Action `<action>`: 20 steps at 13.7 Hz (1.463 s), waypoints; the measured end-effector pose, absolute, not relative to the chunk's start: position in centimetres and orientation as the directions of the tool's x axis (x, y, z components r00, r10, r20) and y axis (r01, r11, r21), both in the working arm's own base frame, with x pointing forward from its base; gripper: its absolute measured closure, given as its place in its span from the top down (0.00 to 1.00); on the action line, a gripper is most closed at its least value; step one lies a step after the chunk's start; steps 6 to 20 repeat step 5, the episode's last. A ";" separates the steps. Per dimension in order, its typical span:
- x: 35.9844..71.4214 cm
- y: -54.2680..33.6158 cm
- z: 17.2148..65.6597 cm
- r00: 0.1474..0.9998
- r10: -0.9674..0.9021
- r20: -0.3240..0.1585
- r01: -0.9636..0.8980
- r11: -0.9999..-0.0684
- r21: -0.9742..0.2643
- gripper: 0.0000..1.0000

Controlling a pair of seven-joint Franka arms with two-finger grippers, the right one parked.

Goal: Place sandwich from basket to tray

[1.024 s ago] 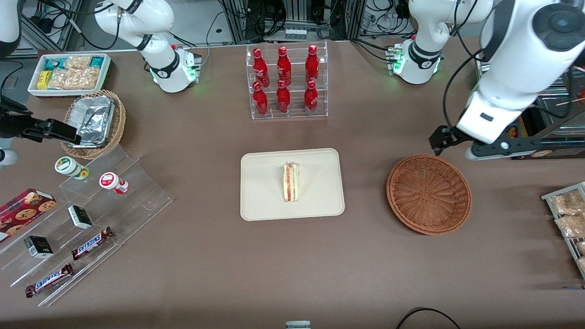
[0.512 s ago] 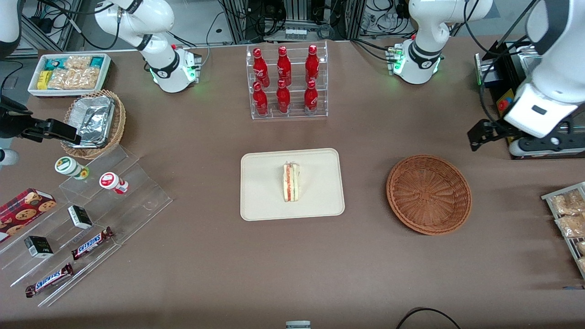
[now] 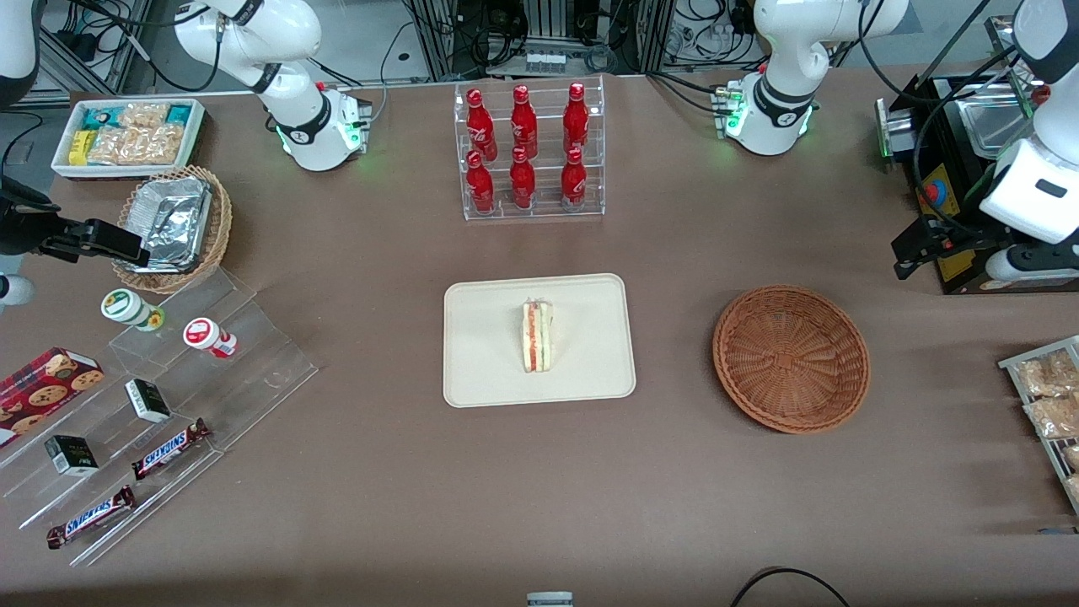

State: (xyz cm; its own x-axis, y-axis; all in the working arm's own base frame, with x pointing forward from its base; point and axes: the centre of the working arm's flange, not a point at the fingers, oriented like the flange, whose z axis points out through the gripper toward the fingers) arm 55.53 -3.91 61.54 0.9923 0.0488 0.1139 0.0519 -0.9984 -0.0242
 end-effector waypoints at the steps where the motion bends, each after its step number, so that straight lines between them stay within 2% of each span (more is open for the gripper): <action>1: 55.6 -3.6 61.6 0.992 0.054 0.116 0.057 -0.998 -0.023 1.00; 20: 55.7 -2.5 61.3 0.992 0.074 0.104 0.077 -0.997 -0.023 1.00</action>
